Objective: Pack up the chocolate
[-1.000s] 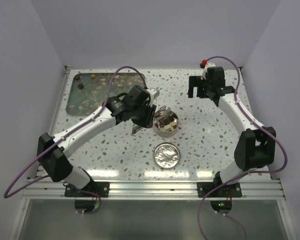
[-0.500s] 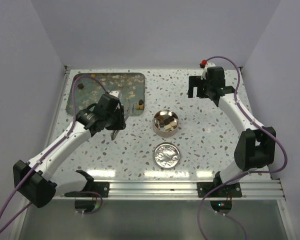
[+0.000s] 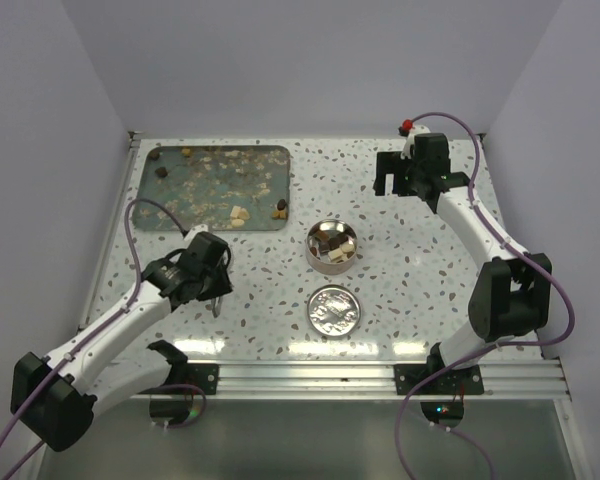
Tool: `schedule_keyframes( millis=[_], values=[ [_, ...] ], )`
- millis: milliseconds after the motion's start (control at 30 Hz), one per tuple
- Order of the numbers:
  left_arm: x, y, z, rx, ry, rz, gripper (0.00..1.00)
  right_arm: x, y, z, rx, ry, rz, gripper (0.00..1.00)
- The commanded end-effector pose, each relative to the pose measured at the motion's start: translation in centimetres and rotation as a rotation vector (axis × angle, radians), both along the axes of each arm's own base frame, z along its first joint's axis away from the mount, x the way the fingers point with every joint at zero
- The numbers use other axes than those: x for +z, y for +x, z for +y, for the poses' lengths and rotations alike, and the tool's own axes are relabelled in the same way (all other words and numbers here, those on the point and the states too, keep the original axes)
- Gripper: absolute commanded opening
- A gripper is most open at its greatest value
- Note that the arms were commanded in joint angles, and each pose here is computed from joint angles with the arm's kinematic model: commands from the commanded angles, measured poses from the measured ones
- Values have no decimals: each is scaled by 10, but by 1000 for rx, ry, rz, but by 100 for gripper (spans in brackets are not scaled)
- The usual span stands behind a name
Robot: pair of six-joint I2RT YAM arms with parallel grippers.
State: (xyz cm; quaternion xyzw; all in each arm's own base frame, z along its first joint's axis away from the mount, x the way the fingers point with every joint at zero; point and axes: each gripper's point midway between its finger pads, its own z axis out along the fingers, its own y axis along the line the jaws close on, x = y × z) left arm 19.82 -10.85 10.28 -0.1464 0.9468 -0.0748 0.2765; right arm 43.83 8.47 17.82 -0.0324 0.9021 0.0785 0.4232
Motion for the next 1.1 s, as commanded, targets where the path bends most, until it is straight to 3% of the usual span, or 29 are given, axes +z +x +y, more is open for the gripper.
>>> schedule_keyframes(
  millis=[0, 400, 733, 1067],
  values=[
    [-10, 6, 2, 71, -8, -7, 40, 6, 4, 4, 8, 22, -26, 98],
    [-61, -2, 14, 58, 57, 77, 45, 2, -4, 0, 4, 6, -20, 98],
    [-79, 14, 32, 55, 114, 95, 50, 6, -2, 2, 10, 9, -26, 98],
    [-76, 28, 35, 42, 147, 85, 73, 8, -5, -1, 3, -2, -29, 99]
  ],
)
